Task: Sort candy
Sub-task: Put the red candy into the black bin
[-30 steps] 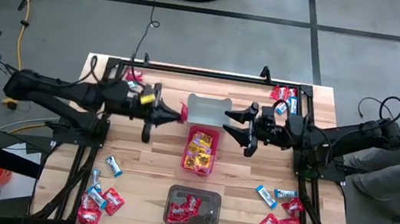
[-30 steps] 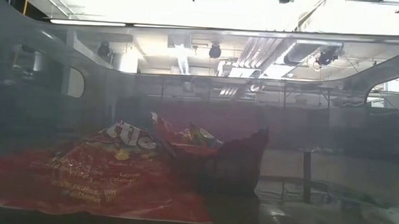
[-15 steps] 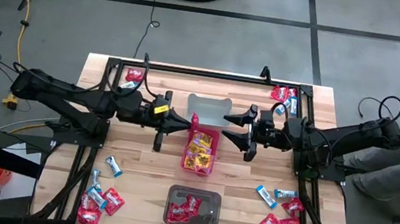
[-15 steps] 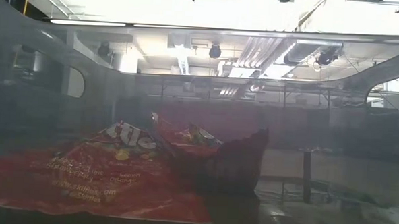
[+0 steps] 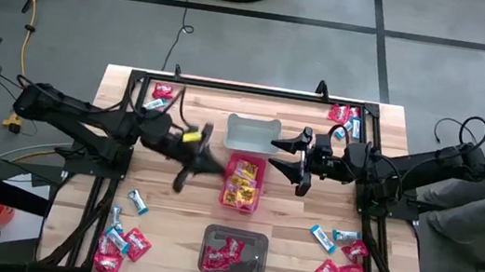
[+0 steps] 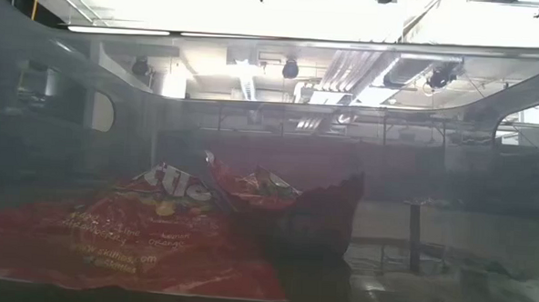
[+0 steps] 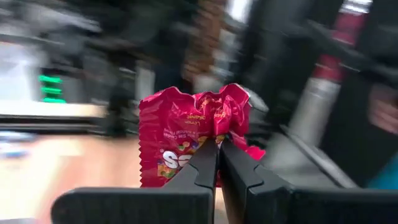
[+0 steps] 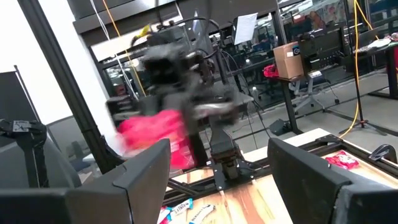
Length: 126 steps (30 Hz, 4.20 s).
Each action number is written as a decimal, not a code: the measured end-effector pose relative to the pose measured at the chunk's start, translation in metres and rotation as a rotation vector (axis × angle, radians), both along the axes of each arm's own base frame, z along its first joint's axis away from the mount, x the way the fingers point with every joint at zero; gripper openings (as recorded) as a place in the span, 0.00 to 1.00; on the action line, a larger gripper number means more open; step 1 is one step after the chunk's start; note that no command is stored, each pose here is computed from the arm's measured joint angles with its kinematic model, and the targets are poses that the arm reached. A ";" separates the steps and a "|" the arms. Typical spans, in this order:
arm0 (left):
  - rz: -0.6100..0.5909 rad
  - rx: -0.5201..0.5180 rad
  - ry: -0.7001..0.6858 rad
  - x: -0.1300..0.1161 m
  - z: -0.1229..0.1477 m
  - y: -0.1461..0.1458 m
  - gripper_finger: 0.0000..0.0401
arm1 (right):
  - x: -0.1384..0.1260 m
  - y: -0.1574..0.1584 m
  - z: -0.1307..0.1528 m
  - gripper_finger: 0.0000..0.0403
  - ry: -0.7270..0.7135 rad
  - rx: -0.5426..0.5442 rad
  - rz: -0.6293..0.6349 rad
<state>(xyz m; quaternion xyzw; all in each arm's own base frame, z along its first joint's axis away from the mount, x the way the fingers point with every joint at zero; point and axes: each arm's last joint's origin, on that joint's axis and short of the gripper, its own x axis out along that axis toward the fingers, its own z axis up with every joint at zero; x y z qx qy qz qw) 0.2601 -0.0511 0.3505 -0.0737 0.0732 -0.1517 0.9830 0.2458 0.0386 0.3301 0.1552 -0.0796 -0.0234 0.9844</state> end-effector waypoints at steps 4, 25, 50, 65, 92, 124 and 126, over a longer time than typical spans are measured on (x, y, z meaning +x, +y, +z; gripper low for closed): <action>-0.111 0.034 0.103 -0.005 -0.011 -0.018 0.00 | 0.000 0.000 0.000 0.65 0.007 -0.032 -0.005; -0.364 0.368 0.527 0.054 -0.120 -0.093 0.00 | 0.001 0.000 -0.017 0.65 0.177 -0.058 0.023; -0.249 0.250 0.614 0.038 -0.098 -0.079 0.55 | 0.001 0.000 -0.017 0.65 0.181 -0.053 0.023; 0.228 0.100 0.151 -0.029 0.012 0.031 0.54 | 0.002 -0.005 -0.016 0.65 0.163 -0.019 0.002; 0.333 -0.033 -0.148 -0.043 -0.063 0.053 0.54 | 0.003 -0.012 -0.010 0.65 0.107 -0.068 -0.031; 0.341 -0.055 -0.108 -0.043 -0.067 0.053 0.54 | -0.032 0.049 -0.071 0.65 1.028 0.902 0.459; 0.341 -0.055 -0.108 -0.043 -0.067 0.053 0.54 | -0.044 0.065 -0.076 0.65 1.148 0.944 0.446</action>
